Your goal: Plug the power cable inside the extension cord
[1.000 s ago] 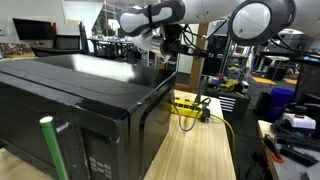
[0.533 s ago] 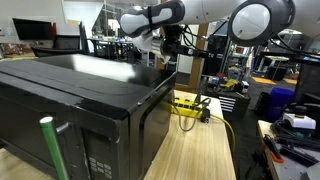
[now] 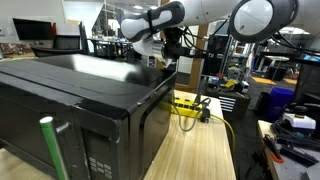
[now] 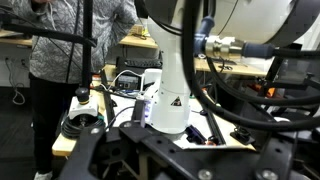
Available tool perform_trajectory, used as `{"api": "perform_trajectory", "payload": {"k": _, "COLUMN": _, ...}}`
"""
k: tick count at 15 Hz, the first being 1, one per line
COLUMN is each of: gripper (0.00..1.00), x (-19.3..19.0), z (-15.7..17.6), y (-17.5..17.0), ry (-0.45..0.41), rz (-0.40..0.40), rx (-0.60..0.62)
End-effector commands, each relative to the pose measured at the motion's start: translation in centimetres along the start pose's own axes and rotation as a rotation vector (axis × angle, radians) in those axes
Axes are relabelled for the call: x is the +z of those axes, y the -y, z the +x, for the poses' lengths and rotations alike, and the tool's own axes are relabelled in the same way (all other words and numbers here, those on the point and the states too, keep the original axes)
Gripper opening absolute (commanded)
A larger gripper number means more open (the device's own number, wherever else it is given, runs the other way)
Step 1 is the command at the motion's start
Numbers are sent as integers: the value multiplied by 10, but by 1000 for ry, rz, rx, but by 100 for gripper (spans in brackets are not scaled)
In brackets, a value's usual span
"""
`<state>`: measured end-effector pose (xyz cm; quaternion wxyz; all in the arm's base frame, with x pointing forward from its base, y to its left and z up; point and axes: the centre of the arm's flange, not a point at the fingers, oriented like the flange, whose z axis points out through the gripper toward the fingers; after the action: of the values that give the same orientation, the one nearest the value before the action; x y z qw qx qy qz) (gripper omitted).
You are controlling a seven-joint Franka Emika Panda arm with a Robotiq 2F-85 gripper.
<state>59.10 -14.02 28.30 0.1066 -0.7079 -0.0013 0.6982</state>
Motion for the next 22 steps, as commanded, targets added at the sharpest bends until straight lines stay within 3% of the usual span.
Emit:
{"api": "perform_trajectory", "payload": {"k": 1, "gripper": 100, "x": 5, "z": -23, "y": 3, "ry": 152, "rz": 75, "rx": -38}}
{"api": "perform_trajectory", "payload": {"k": 4, "gripper": 100, "x": 18, "z": -25, "y": -6, "ry": 174, "rz": 112, "rx": -28}}
{"api": "perform_trajectory", "payload": {"k": 6, "gripper": 100, "x": 26, "z": -38, "y": -5, "ry": 139, "rz": 120, "rx": -15}}
{"api": "perform_trajectory", "payload": {"k": 13, "gripper": 100, "x": 30, "z": -102, "y": 26, "ry": -139, "rz": -8, "rx": 69}}
{"api": "perform_trajectory", "payload": {"k": 17, "gripper": 100, "x": 28, "z": -105, "y": 33, "ry": -306, "rz": -98, "rx": 160}}
{"api": "perform_trajectory", "payload": {"k": 22, "gripper": 100, "x": 12, "z": -89, "y": 31, "ry": -601, "rz": -168, "rx": 232}}
